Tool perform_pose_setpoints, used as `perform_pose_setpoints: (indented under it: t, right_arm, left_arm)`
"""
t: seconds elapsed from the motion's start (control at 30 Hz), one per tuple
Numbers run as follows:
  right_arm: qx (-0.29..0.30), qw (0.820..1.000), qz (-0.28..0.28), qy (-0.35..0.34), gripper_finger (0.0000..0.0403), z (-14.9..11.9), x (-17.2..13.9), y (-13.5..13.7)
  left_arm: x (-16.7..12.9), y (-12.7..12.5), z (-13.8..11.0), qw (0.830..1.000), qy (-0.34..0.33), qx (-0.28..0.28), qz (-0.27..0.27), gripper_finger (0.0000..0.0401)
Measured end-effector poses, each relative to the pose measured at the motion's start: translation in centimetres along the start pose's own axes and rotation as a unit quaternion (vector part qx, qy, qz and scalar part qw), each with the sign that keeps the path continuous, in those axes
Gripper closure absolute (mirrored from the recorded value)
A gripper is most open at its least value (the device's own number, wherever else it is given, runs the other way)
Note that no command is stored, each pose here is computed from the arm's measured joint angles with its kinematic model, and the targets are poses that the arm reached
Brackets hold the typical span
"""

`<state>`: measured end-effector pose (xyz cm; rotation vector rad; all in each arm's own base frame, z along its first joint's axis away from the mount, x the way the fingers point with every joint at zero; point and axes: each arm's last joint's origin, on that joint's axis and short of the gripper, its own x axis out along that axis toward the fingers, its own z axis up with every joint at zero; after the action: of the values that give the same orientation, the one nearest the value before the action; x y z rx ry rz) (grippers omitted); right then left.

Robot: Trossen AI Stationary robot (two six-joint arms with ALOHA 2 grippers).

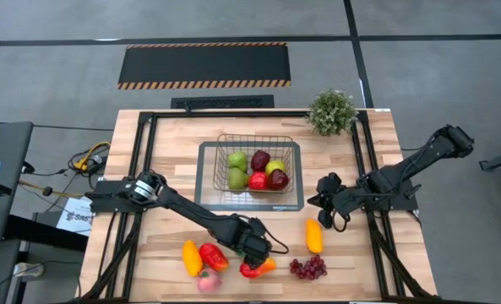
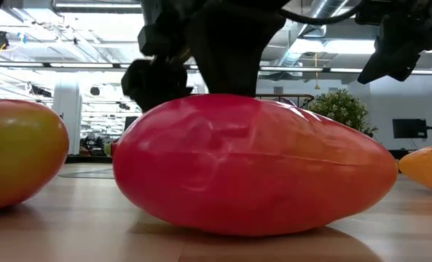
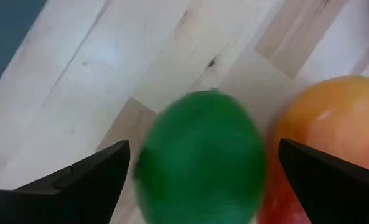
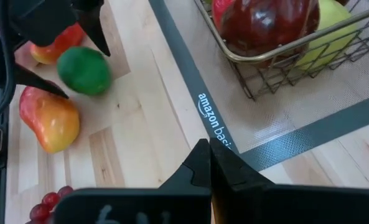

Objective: Build produce basket
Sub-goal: Put the dark green lime into the bin

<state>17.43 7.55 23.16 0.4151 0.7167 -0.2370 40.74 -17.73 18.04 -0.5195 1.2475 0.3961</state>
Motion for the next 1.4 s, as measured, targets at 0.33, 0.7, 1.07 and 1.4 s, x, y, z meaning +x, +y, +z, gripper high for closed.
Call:
perform_pose_setpoints:
  t: [0.33,0.7,1.07,1.4]
  right_arm:
    - [0.015,1.000,-0.013,-0.007,0.0396,0.5,0.3,-0.5]
    - [0.017,1.000,-0.014,-0.008,0.0396,0.6,0.3,-0.6]
    - [0.005,1.000,-0.016,-0.006,0.0396,0.5,0.3,-0.6]
    - [0.003,1.000,-0.015,-0.008,0.0396,0.6,0.3,-0.6]
  left_arm:
    - [1.4,0.9,-0.7,0.999,0.015,0.028,0.016,0.0015]
    - [1.7,1.7,-0.2,0.999,0.037,0.016,0.014,0.0087]
    - [-2.0,3.8,2.1,0.999,0.036,0.004,0.003,0.0095]
    - [-11.1,9.2,6.5,0.989,-0.110,-0.098,0.009,0.0094]
